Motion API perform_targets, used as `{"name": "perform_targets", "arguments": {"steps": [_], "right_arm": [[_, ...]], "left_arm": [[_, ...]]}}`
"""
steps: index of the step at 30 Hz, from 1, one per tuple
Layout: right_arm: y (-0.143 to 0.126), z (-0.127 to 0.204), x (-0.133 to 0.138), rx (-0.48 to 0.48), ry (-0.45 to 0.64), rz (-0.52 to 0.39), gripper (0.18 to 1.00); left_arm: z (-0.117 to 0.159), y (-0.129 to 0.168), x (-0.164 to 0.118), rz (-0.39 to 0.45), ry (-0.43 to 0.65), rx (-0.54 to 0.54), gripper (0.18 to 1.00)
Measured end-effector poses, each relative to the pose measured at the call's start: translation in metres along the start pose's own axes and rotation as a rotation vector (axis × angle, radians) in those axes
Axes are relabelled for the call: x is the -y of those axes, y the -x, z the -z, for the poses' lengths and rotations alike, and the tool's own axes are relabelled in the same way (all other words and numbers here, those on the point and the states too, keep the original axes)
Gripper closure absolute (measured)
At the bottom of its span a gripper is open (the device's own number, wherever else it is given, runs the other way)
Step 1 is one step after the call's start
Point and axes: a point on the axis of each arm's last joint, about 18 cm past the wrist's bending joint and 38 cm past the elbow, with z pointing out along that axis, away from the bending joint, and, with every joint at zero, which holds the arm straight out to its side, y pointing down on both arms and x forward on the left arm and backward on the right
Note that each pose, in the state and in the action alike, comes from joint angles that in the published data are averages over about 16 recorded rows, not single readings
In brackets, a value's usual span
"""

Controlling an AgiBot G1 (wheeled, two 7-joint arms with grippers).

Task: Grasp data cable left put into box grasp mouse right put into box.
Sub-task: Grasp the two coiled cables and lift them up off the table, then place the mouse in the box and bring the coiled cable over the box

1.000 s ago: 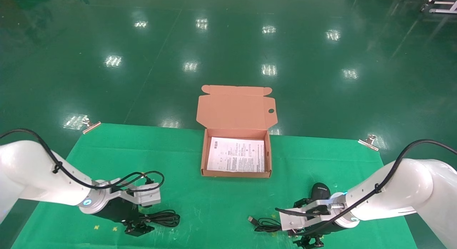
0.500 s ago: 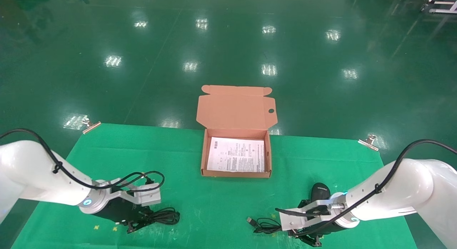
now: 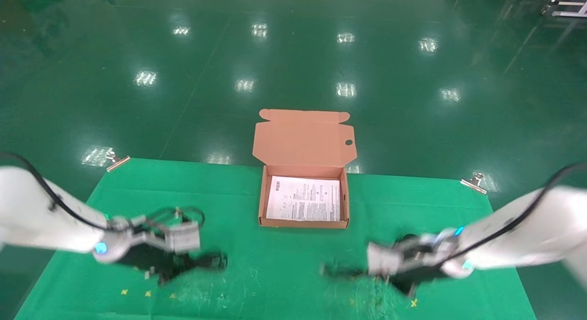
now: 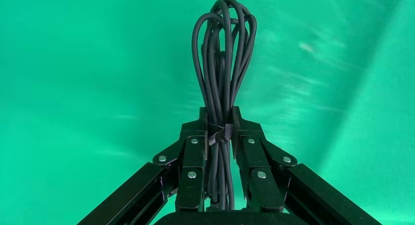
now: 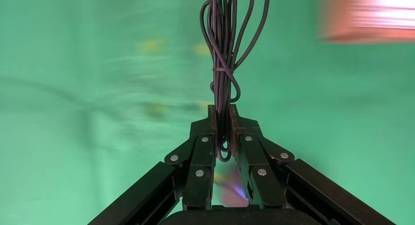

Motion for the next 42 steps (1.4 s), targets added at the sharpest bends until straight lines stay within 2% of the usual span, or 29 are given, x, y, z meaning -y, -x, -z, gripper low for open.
{"name": "perform_targets", "arguments": {"steps": [5,9,14,19,25,31,36,42], "right_arm": [[-0.043,0.051,0.005,-0.156,-0.030,-0.038,0.955],[-0.077,0.093,0.022,-0.294,-0.068,-0.040,0.960],[-0.116,0.131,0.057,-0.442,-0.136,-0.010,0.961],[-0.150,0.151,0.098,-0.544,-0.215,0.029,0.961],[-0.181,0.162,0.138,-0.613,-0.289,0.067,0.961],[-0.201,0.171,0.161,-0.654,-0.335,0.087,0.961],[-0.208,0.173,0.168,-0.664,-0.357,0.084,0.962],[-0.207,0.163,0.173,-0.651,-0.372,0.070,0.962]], "left_arm": [[0.036,0.031,0.021,-0.079,-0.052,0.134,0.914],[0.064,0.052,0.046,-0.141,-0.091,0.255,0.915],[0.090,0.073,0.080,-0.205,-0.135,0.396,0.916],[0.107,0.090,0.112,-0.245,-0.169,0.508,0.916],[0.123,0.109,0.142,-0.263,-0.200,0.599,0.917],[0.133,0.121,0.160,-0.264,-0.221,0.644,0.917],[0.134,0.124,0.162,-0.259,-0.220,0.648,0.917],[0.129,0.123,0.150,-0.246,-0.192,0.634,0.918]]}}
